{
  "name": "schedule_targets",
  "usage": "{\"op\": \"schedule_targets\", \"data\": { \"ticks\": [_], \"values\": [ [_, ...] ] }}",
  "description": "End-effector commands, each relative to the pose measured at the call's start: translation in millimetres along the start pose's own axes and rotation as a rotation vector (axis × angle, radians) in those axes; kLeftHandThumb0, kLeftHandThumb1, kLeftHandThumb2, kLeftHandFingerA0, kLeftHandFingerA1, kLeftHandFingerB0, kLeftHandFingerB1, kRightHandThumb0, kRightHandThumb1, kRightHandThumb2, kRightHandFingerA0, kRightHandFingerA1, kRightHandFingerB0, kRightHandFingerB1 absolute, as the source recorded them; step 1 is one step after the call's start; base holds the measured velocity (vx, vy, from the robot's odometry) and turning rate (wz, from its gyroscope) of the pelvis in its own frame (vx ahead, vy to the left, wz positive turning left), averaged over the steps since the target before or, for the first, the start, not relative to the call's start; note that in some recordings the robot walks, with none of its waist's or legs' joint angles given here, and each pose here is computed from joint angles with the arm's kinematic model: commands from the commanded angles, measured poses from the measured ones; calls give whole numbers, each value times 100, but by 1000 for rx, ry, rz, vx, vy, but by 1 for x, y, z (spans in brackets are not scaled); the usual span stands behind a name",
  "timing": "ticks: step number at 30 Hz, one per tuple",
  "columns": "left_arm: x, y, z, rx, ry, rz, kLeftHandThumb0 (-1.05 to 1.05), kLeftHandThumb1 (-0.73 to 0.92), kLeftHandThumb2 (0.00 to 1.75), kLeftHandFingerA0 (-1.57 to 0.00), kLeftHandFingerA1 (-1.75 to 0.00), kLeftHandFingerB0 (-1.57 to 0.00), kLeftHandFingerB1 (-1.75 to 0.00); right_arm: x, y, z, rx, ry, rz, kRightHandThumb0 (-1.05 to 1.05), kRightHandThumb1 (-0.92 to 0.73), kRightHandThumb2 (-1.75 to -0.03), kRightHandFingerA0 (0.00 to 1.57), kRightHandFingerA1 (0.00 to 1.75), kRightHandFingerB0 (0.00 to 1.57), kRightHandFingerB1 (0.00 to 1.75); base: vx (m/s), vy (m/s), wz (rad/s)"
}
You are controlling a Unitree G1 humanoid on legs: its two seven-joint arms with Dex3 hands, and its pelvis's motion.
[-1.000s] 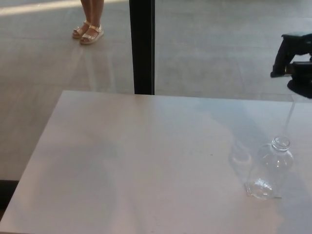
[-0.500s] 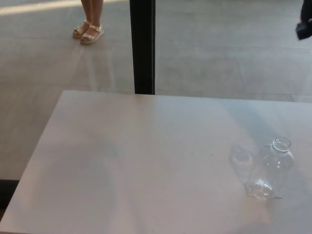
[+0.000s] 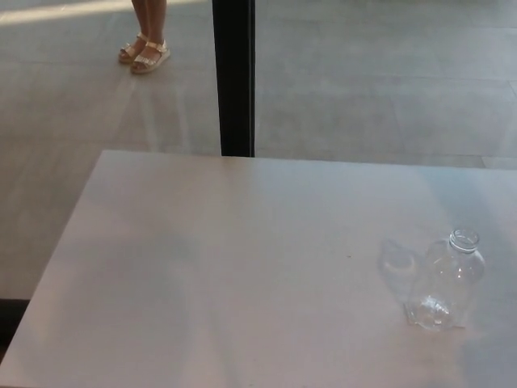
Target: The robot uses its right hand to grab and lift the lid of the spray bottle kept in the middle of the desk and places the lid on the right side of the bottle
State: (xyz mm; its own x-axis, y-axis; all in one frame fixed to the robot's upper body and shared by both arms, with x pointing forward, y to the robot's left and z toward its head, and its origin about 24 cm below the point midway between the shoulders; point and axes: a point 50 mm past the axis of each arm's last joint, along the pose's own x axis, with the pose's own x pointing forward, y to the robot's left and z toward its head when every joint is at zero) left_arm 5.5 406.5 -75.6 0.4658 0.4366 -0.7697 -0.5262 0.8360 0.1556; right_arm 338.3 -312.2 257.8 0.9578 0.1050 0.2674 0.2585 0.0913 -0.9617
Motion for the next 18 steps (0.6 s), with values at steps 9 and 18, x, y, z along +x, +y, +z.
{"op": "schedule_targets", "data": {
  "ticks": [9, 18],
  "values": [
    [-1, 4, 3, 19, -10, 33, -93, 89, 67, -58, -52, -40, -38, -57, 144, 10, 174, 79, 191, -29, -53, -103, 113, 162, 87, 128, 0, 0, 0],
    [0, 3, 5, 11, -19, 29, -95, 88, 67, -58, -54, -40, -39, -62, 166, -2, 111, 172, 280, -25, -73, -85, 87, 155, 79, 85, 0, 0, 0]
  ]
}}
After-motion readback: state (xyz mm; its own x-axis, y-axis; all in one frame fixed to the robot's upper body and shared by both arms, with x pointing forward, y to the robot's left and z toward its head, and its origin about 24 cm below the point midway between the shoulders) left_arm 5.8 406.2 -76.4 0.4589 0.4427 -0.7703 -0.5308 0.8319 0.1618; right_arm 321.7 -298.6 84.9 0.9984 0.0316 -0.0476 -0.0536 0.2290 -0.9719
